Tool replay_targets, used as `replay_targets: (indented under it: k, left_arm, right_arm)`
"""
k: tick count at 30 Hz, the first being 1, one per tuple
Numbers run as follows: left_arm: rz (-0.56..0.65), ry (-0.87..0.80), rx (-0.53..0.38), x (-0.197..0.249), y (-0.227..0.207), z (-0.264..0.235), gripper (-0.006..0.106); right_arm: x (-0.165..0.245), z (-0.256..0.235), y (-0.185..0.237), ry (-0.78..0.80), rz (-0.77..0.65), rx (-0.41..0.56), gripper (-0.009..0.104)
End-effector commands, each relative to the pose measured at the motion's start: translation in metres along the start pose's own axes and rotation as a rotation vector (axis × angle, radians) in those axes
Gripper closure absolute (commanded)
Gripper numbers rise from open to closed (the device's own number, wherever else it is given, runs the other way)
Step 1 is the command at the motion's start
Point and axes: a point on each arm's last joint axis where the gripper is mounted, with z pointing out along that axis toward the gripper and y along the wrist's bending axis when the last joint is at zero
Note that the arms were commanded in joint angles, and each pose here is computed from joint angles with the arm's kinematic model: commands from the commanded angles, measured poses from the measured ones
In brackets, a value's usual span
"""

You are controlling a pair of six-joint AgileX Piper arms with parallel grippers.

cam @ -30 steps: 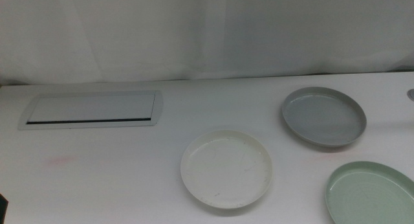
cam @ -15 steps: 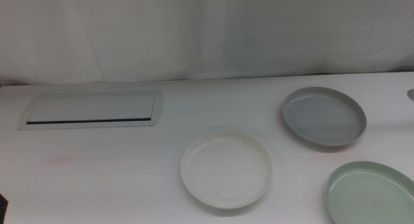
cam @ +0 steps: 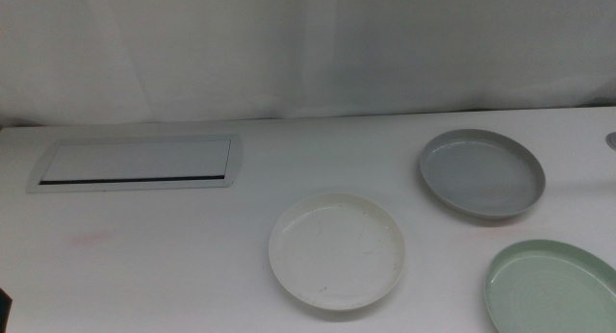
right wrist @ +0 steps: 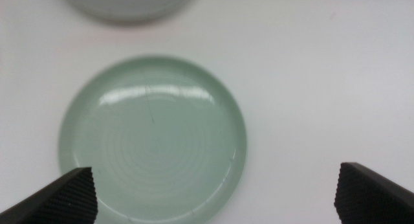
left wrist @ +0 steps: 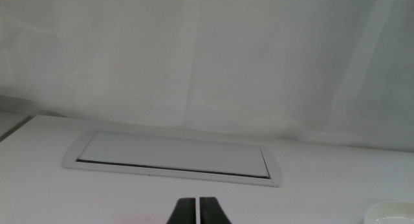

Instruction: Stack the three bowls on top of each other.

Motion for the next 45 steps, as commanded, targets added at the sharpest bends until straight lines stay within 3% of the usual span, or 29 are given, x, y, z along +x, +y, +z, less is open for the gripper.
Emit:
replay_targets:
  k: [1,16,24,30,45]
  left_arm:
    - [-0.015,0.016,-0.001,0.011,0.001,0.002,0.103]
    - [-0.015,0.018,-0.002,0.011,0.002,0.002,0.103]
    - [-0.015,0.018,-0.002,0.011,0.002,0.002,0.103]
    - [-0.015,0.018,-0.002,0.011,0.002,0.002,0.103]
    - [-0.015,0.018,-0.002,0.011,0.002,0.002,0.103]
  right_arm:
    - [-0.006,0.020,0.001,0.071,-0.044,-0.011,-0.008]
    - [0.009,0.119,0.000,0.277,0.021,-0.072,-0.008]
    - [0.006,0.146,-0.002,0.298,0.000,-0.055,-0.008]
    - [0.007,0.161,-0.009,0.322,-0.057,0.013,-0.008]
    - [0.011,0.197,-0.006,0.368,-0.033,-0.008,-0.008]
